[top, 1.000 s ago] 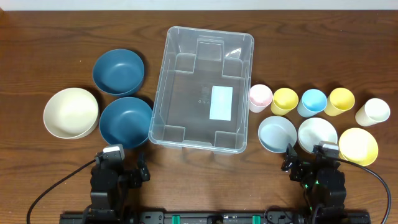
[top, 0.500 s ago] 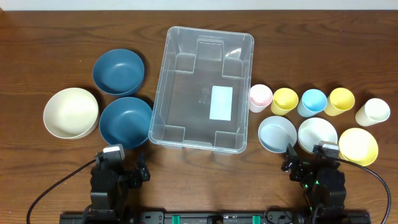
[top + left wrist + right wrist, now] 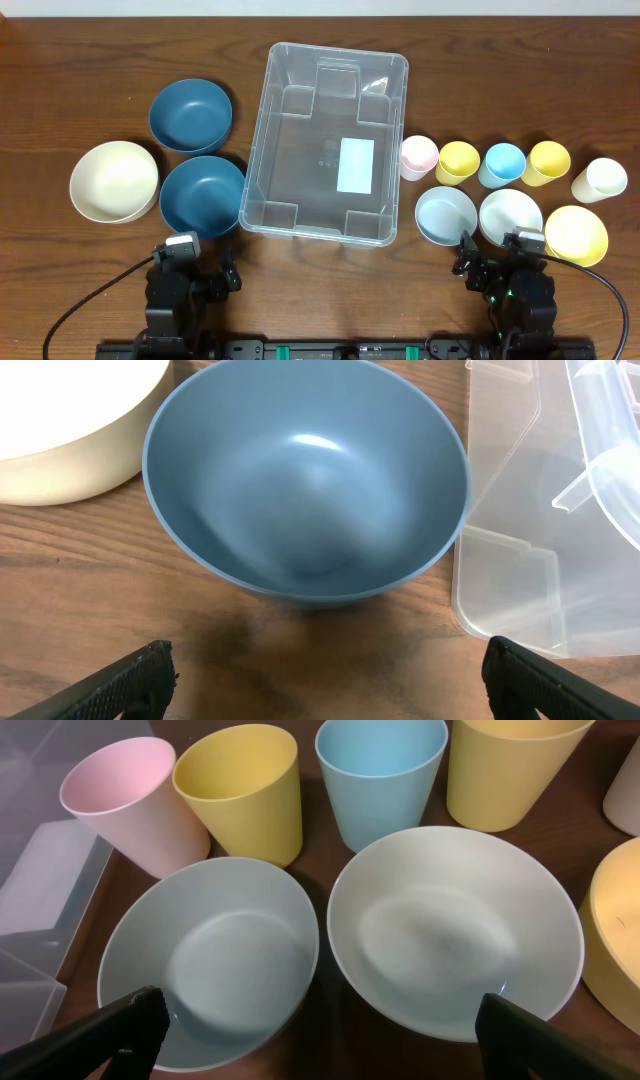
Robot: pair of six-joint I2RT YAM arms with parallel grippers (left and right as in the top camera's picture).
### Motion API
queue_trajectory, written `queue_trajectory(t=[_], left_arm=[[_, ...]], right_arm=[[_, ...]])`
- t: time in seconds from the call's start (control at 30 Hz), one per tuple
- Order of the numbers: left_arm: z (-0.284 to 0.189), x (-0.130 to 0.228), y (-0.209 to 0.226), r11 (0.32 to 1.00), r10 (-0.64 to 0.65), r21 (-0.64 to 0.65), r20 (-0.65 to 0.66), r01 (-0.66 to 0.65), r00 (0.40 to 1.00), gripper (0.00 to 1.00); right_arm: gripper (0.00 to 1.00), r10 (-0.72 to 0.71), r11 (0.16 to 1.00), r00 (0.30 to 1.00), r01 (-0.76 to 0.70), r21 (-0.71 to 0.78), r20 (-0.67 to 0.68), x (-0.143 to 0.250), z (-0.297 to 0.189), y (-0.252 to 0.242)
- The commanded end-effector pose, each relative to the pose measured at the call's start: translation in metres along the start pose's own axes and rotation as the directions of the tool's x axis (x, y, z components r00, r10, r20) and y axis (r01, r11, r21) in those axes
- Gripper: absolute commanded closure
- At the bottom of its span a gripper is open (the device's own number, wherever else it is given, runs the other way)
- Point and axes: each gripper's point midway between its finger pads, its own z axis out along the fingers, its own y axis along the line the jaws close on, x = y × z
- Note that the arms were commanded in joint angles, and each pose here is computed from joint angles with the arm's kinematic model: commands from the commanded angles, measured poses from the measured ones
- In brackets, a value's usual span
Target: Pack container
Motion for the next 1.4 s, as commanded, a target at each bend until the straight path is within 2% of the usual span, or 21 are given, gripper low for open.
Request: queue_trajectory(t=[0.0, 0.37, 0.5, 0.6, 0.7, 0.77, 0.9, 0.97, 1.23, 1.37], left_arm=[[0.0, 0.001, 0.0, 1.0, 0.017, 0.003, -0.001, -0.017, 1.0, 0.02], [0.0, -0.006, -0.001, 1.0, 0.01, 0.003, 0.027, -0.01, 1.0, 0.02], [-0.002, -0.019, -0.02, 0.988, -0.105, 0.117, 0.065, 0.097, 0.992, 0.02], [-0.008, -0.032, -0.044, 0.964, -0.115, 0.25, 0.095, 0.088, 0.989, 0.02], [-0.014, -0.041, -0.052, 0.953, -0.107, 0.296, 0.114, 0.069, 0.988, 0.02], [-0.019, -0.044, -0.052, 0.958, -0.063, 0.285, 0.109, 0.03, 0.992, 0.02], [-0.024, -0.051, -0.044, 0.978, -0.048, 0.203, 0.006, 0.046, 0.999, 0.02], [-0.027, -0.068, -0.043, 0.985, -0.038, 0.164, -0.042, 0.045, 0.998, 0.02], [-0.046, -0.182, -0.027, 0.998, 0.006, -0.065, -0.043, -0.009, 0.999, 0.02], [-0.045, -0.22, -0.019, 0.99, 0.06, -0.118, -0.099, -0.071, 0.993, 0.02]], right_arm=[[0.01, 0.014, 1.0, 1.0, -0.014, 0.002, 0.001, 0.001, 0.0, -0.001], [0.01, 0.014, 1.0, 1.0, -0.014, 0.003, 0.0, 0.001, 0.0, -0.001], [0.01, 0.014, 1.0, 1.0, -0.014, 0.002, 0.001, 0.001, 0.0, -0.001], [0.01, 0.014, 1.0, 1.0, -0.014, 0.003, 0.0, 0.001, 0.0, -0.001], [0.01, 0.014, 1.0, 1.0, -0.014, 0.002, 0.001, 0.001, 0.0, -0.001], [0.01, 0.014, 1.0, 1.0, -0.014, 0.003, 0.0, 0.001, 0.0, -0.001], [0.01, 0.014, 1.0, 1.0, -0.014, 0.003, 0.0, 0.001, 0.0, -0.001], [0.01, 0.014, 1.0, 1.0, -0.014, 0.003, 0.0, 0.001, 0.0, -0.001], [0.01, 0.014, 1.0, 1.0, -0.014, 0.003, 0.0, 0.001, 0.0, -0.001], [0.01, 0.014, 1.0, 1.0, -0.014, 0.003, 0.0, 0.001, 0.0, -0.001]])
